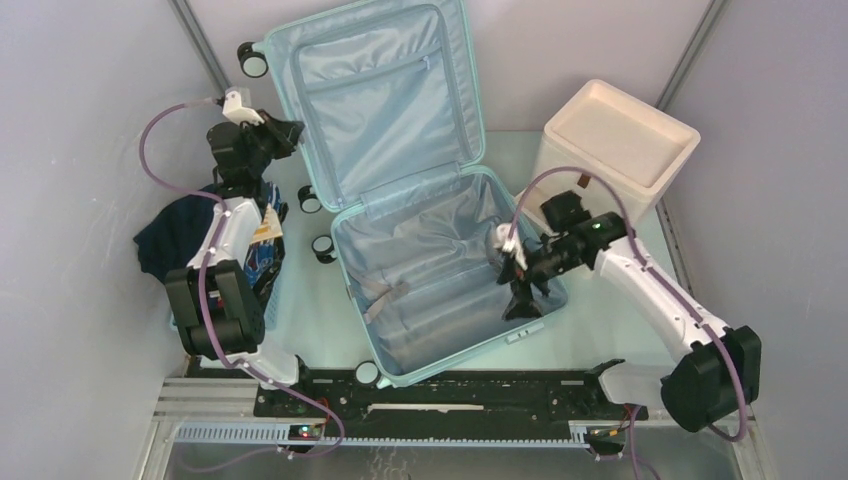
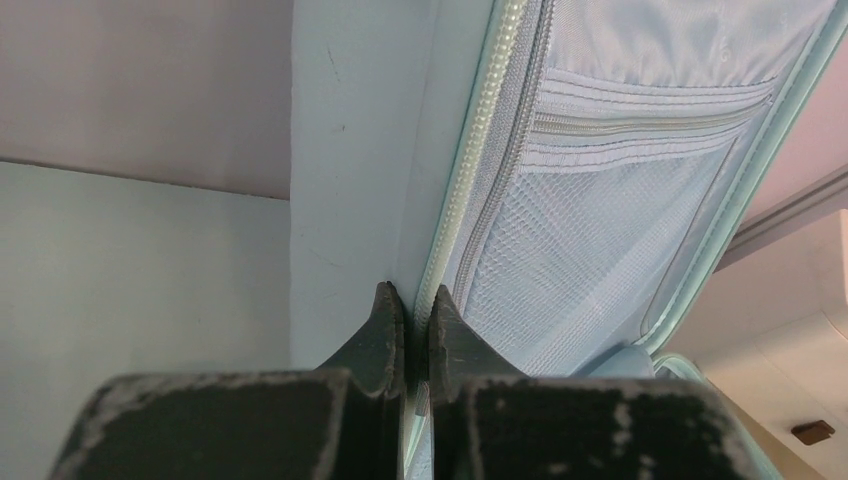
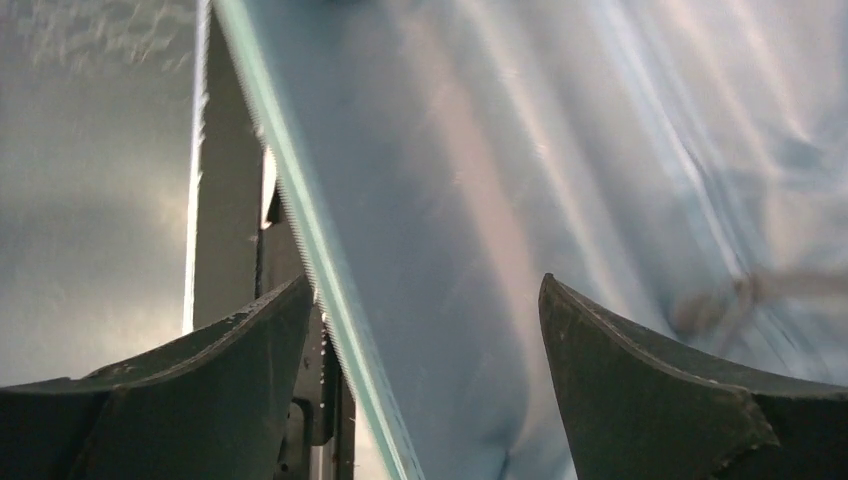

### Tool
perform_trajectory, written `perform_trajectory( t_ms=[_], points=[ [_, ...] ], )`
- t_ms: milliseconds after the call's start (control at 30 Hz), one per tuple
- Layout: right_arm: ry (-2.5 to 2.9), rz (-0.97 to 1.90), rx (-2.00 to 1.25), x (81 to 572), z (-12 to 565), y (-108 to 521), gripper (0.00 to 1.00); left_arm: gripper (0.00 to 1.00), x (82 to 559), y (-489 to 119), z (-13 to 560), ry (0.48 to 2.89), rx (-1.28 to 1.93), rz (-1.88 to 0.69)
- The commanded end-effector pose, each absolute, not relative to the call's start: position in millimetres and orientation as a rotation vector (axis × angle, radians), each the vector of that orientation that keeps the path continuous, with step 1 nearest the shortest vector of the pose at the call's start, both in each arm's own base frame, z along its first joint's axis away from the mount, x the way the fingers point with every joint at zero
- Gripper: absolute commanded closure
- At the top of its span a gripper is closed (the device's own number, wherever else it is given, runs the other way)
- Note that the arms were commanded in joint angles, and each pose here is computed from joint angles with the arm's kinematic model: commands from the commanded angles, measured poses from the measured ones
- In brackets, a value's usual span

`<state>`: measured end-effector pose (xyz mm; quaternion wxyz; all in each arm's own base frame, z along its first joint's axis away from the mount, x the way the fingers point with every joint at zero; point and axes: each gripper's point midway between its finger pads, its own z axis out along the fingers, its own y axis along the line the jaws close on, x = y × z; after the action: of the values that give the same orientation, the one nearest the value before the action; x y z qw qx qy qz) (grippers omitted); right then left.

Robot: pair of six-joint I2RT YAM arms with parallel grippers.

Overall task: Open, take out, and arrange the luggage
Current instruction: Adjust the luggage at the center of the board.

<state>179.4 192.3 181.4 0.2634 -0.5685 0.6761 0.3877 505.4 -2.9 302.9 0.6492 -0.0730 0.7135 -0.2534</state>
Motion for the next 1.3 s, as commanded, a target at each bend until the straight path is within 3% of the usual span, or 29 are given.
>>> perform_trajectory(
  t_ms=[0, 133, 267, 333, 467, 533, 633, 767, 1100, 1267],
  points=[
    [1.548, 0.977, -1.916, 134, 168, 207, 0.04, 1.00, 465, -69, 344, 1.549, 0.129, -0.764],
    [1.428, 0.890, -2.183, 102, 131, 224, 0.02, 1.00, 458, -69, 357, 1.514, 0.160, -0.732],
    [1.491, 0.735, -2.266, 104, 92, 236, 0.11, 1.00, 446, -78, 367, 1.464, 0.222, -0.732],
    [1.541, 0.640, -2.270, 114, 80, 240, 0.26, 1.00, 440, -83, 370, 1.444, 0.252, -0.729],
    [1.552, 0.488, -2.218, 137, 77, 253, 0.63, 1.00, 433, -84, 376, 1.409, 0.266, -0.708],
    [1.539, 0.453, -2.158, 150, 86, 264, 0.77, 1.00, 433, -82, 381, 1.394, 0.262, -0.690],
    [1.531, 0.396, -2.069, 174, 99, 279, 0.89, 1.00, 435, -77, 388, 1.367, 0.237, -0.655],
    [1.561, 0.325, -1.971, 208, 108, 295, 0.96, 1.00, 448, -69, 392, 1.345, 0.198, -0.627],
    [1.708, 0.165, -1.740, 286, 109, 305, 0.97, 1.00, 490, -63, 390, 1.326, 0.140, -0.653],
    [1.739, 0.150, -1.730, 302, 98, 302, 0.97, 1.00, 498, -63, 383, 1.322, 0.136, -0.663]
  ],
)
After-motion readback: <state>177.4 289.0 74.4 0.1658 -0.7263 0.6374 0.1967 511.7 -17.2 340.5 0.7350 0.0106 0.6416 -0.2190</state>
